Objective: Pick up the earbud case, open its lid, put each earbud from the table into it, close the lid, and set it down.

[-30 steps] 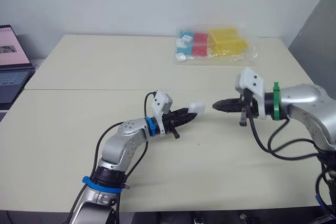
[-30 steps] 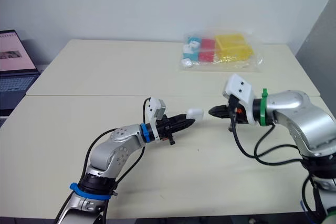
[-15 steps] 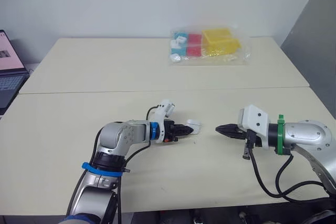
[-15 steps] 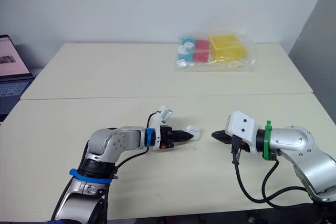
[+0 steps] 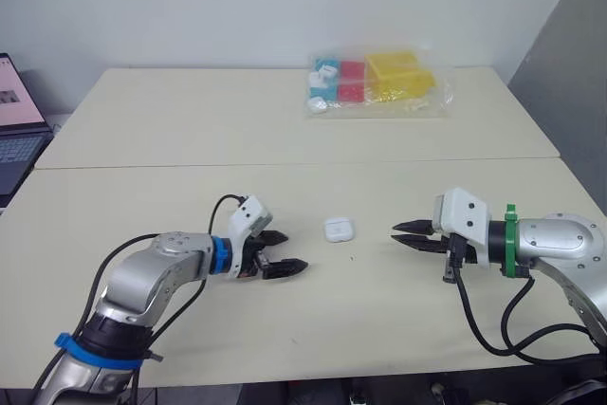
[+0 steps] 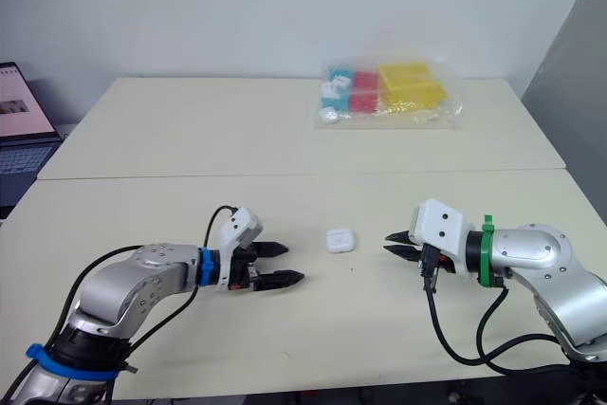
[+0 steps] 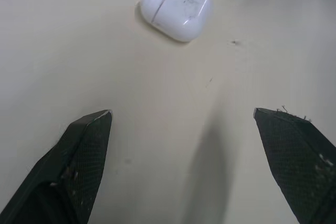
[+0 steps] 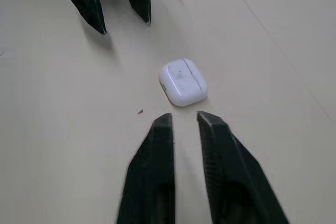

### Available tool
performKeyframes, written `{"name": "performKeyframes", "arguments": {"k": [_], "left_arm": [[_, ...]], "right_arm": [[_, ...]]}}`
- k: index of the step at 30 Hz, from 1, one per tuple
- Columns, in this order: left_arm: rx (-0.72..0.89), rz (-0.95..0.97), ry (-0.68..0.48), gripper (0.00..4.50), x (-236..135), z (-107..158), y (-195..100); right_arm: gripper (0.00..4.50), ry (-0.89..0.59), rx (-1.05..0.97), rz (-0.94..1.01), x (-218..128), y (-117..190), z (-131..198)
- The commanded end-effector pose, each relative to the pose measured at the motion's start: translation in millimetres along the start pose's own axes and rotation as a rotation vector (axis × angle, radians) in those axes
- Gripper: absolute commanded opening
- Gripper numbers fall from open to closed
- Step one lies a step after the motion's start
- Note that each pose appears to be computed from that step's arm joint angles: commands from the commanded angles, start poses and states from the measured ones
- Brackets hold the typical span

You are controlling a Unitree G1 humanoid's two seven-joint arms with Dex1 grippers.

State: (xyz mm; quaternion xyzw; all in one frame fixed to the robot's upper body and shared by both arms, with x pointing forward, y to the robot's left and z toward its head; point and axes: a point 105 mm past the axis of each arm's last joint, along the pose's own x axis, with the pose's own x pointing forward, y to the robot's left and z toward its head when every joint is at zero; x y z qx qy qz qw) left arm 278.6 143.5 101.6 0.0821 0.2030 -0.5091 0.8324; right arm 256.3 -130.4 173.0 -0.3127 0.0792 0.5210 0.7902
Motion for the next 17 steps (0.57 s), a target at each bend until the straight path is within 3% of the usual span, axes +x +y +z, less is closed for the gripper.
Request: {"name": "performKeyframes", "arguments": {"k": [1, 3, 7, 12, 17], "left_arm": [[0.231, -0.034, -0.137, 4.50, -29.6, 46.8, -10.4], [0.257, -0.013, -0.159, 4.50, -38.3, 56.4, -9.6], [0.355, 0.009, -0.003, 4.50, -48.4, 42.3, -10.5], [0.424, 0.001, 0.032, 4.50, -49.1, 35.5, -17.4], [0.369, -0.051, -0.007, 4.50, -47.2, 32.0, -22.5]], "right_arm": [[2.03, -0.025, -0.068, 0.007, -13.1, -7.2, 18.4], [2.79, -0.016, -0.071, 0.028, -17.8, -7.4, 19.9], [4.28, 0.040, -0.072, 0.077, -27.8, -6.7, 9.3], [4.28, 0.077, -0.089, 0.086, -29.3, -9.4, -7.2], [4.28, 0.055, -0.101, 0.093, -27.2, -9.8, -6.3]]}}
